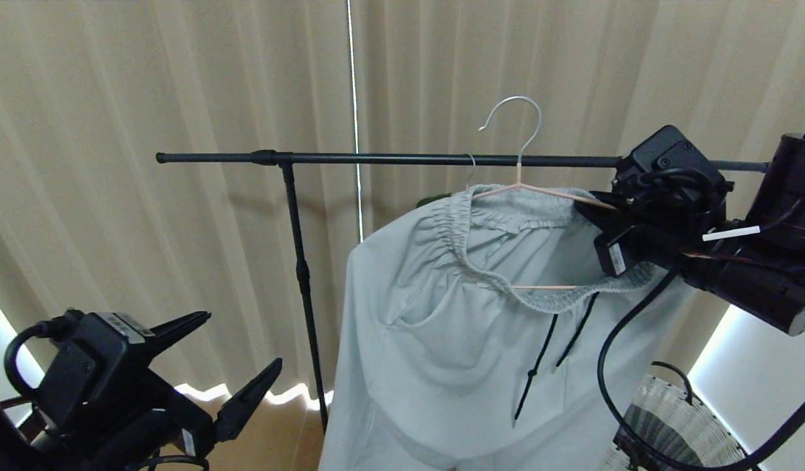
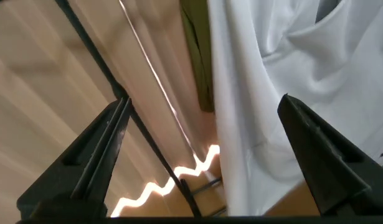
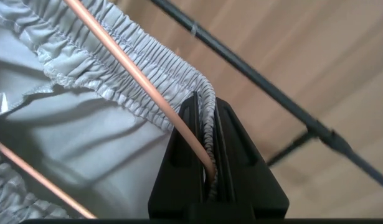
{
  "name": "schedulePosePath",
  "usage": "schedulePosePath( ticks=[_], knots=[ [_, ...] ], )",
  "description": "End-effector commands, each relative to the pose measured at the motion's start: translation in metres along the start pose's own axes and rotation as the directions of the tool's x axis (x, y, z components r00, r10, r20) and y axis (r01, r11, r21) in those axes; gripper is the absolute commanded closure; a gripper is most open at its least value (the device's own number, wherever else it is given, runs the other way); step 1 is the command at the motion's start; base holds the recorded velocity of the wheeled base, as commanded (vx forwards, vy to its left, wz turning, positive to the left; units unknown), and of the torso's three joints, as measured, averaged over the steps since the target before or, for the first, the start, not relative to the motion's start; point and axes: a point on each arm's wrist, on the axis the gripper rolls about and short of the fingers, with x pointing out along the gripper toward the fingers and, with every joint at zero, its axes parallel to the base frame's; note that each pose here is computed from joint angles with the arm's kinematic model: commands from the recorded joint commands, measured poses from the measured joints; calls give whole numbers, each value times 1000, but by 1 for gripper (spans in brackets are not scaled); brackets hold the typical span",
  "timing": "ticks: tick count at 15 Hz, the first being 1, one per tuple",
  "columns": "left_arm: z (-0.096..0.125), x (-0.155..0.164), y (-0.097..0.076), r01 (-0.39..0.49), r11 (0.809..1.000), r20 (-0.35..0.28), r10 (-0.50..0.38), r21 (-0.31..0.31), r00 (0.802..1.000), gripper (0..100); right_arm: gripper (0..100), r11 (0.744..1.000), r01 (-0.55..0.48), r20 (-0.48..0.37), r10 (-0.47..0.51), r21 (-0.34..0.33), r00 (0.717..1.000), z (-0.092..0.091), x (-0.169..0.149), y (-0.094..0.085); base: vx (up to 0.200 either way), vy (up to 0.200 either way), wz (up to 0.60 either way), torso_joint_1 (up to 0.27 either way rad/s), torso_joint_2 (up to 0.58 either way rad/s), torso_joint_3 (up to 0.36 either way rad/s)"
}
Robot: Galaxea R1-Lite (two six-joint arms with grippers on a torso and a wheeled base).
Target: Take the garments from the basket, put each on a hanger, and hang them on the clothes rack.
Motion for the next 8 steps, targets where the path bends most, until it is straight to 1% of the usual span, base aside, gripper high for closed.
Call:
schedulePosePath(
  ticks=[1, 2, 3, 4, 5, 6, 7, 8],
  knots=[
    [17, -25, 12, -50, 999, 65, 51, -21, 997, 0, 100, 999, 48, -31, -48, 1, 998, 1, -12, -11, 0, 0, 0, 0, 0, 0],
    [14, -38, 12, -45, 999, 46, 45, -16, 998, 0, 100, 997, 78, -66, -78, -3, 995, 0, -19, -16, 0, 0, 0, 0, 0, 0],
    [11, -49, 11, -20, 1000, 39, 21, -12, 999, 0, 100, 994, 109, -100, -110, -8, 989, -2, -28, -22, 0, 0, 0, 0, 0, 0],
    [13, -56, 11, 23, 1000, 48, -23, -6, 999, 0, 100, 990, 139, -139, -140, -13, 980, -5, -40, -30, 0, 0, 0, 0, 0, 0],
    [17, -62, 12, 42, 999, 73, -41, -5, 996, 0, 100, 989, 149, -176, -150, -23, 973, -10, -52, -34, 0, 0, 0, 0, 0, 0],
    [18, -64, 13, 36, 999, 81, -36, -6, 996, 0, 100, 986, 161, -215, -164, -33, 963, -15, -64, -40, 0, 0, 0, 0, 0, 0],
    [17, -65, 14, 32, 999, 80, -31, -6, 996, 0, 100, 985, 169, -232, -173, -34, 957, -17, -70, -42, 0, 0, 0, 0, 0, 0],
    [16, -63, 15, 16, 1000, 69, -15, -8, 998, 0, 100, 979, 198, -283, -201, -40, 938, -25, -90, -49, 0, 0, 0, 0, 0, 0]
  ],
)
